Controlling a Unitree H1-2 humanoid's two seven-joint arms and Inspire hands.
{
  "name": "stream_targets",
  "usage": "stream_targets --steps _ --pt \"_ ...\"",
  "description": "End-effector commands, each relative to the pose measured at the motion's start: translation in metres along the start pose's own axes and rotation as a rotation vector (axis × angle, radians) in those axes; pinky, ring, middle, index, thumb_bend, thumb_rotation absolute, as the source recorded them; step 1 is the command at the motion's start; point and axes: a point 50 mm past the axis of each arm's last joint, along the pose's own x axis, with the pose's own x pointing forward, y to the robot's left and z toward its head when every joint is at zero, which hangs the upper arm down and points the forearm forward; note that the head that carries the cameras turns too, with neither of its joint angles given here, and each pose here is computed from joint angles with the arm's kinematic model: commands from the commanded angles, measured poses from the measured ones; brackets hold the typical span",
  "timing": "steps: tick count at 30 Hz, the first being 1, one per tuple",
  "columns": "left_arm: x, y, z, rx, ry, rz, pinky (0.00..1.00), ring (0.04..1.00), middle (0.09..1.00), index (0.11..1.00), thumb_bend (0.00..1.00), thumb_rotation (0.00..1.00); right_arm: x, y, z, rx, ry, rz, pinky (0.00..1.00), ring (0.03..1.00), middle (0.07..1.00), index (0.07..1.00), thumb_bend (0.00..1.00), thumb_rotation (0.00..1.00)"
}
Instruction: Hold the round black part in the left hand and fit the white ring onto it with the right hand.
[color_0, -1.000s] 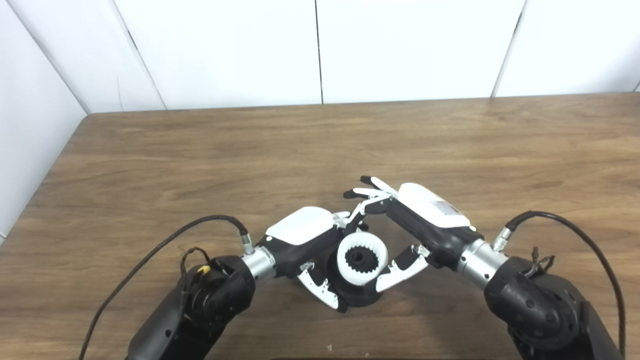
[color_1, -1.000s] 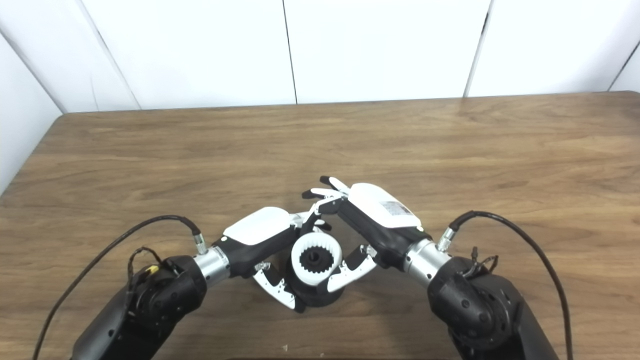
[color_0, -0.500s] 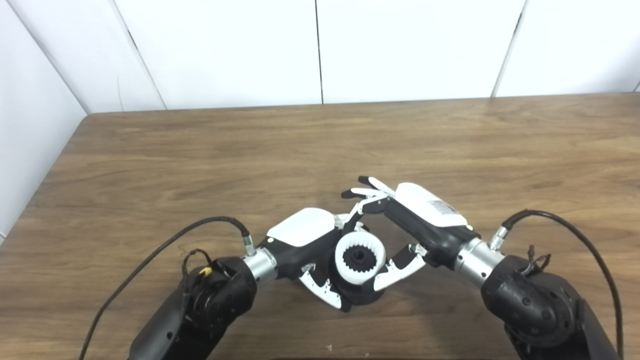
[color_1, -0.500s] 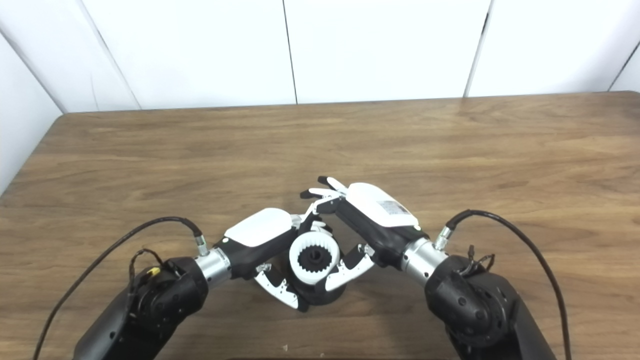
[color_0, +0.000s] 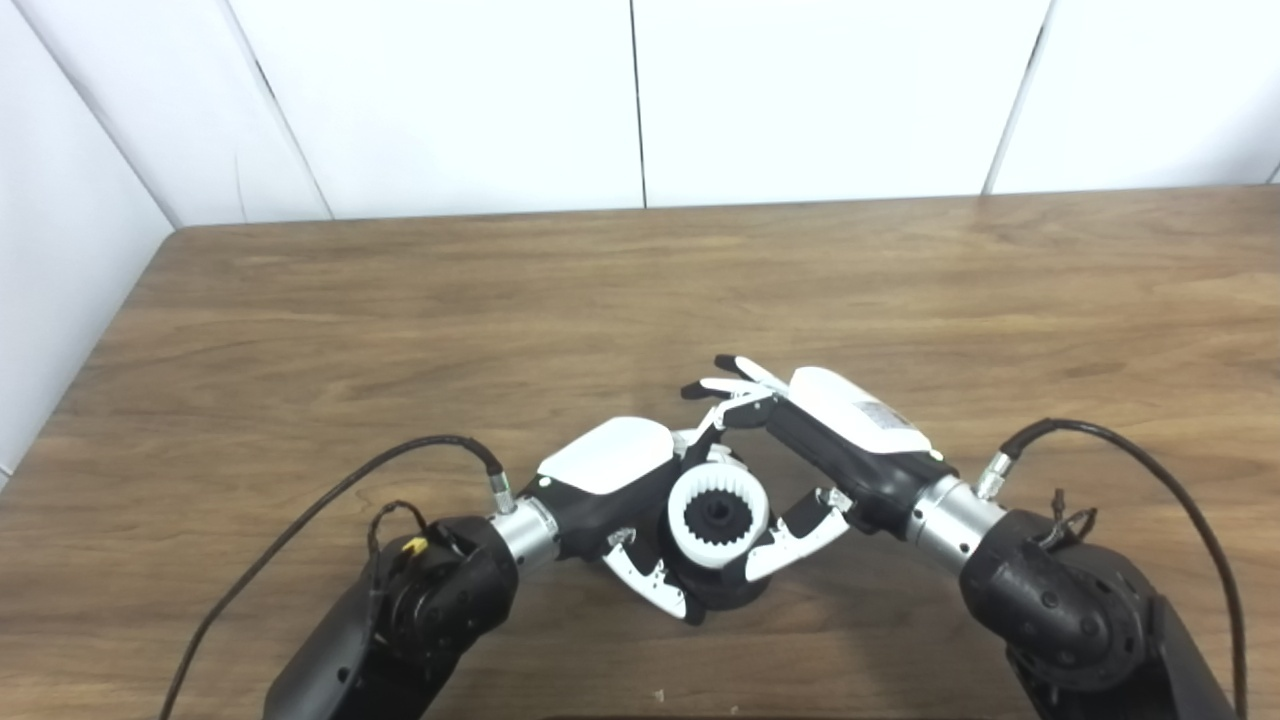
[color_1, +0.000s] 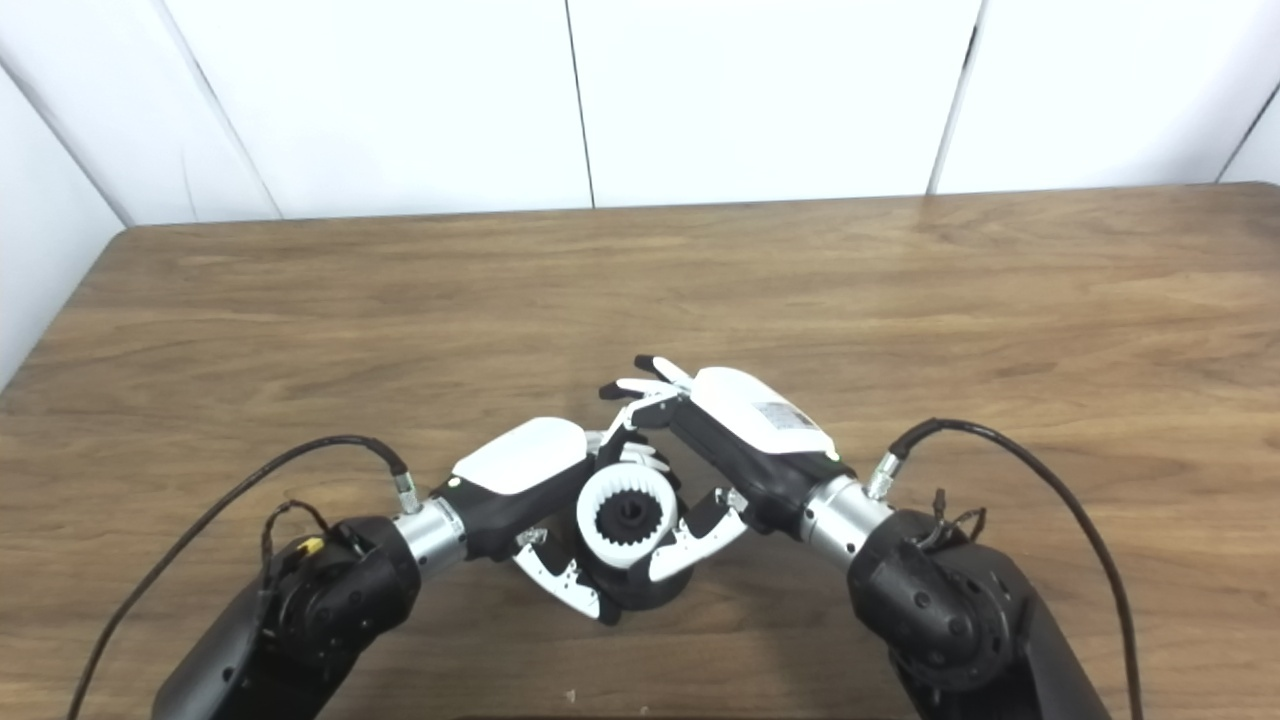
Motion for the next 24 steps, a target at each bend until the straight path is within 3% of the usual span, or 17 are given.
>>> stream_targets --steps 1,11,15,19,24 --pt "-0.002 -0.006 0.002 -0.008 -0.011 -0.031 0.89 0.950 0.901 0.787 0.86 0.21 0.006 -0.012 0.004 -0.036 -0.045 -0.045 0.89 1.000 0.891 0.490 0.52 0.15" --pt "-0.005 -0.006 0.002 -0.002 -0.006 -0.034 0.89 0.950 0.902 0.795 0.86 0.23 0.007 -0.012 -0.005 -0.026 -0.027 -0.055 0.88 1.000 0.890 0.490 0.52 0.15" --pt "-0.006 -0.006 0.003 -0.004 0.000 -0.038 0.88 0.954 0.906 0.777 0.86 0.24 0.007 -0.013 -0.008 -0.026 -0.023 -0.063 0.88 0.997 0.887 0.490 0.52 0.15" --pt "-0.006 -0.006 0.003 -0.026 0.000 -0.035 0.89 0.957 0.900 0.699 0.87 0.22 0.005 -0.016 -0.013 -0.010 -0.012 -0.072 0.87 0.995 0.894 0.490 0.52 0.15" --pt "-0.006 -0.006 0.004 -0.030 0.008 -0.036 0.89 0.959 0.902 0.694 0.87 0.20 0.005 -0.016 -0.015 -0.010 -0.009 -0.071 0.87 0.991 0.894 0.490 0.52 0.15"
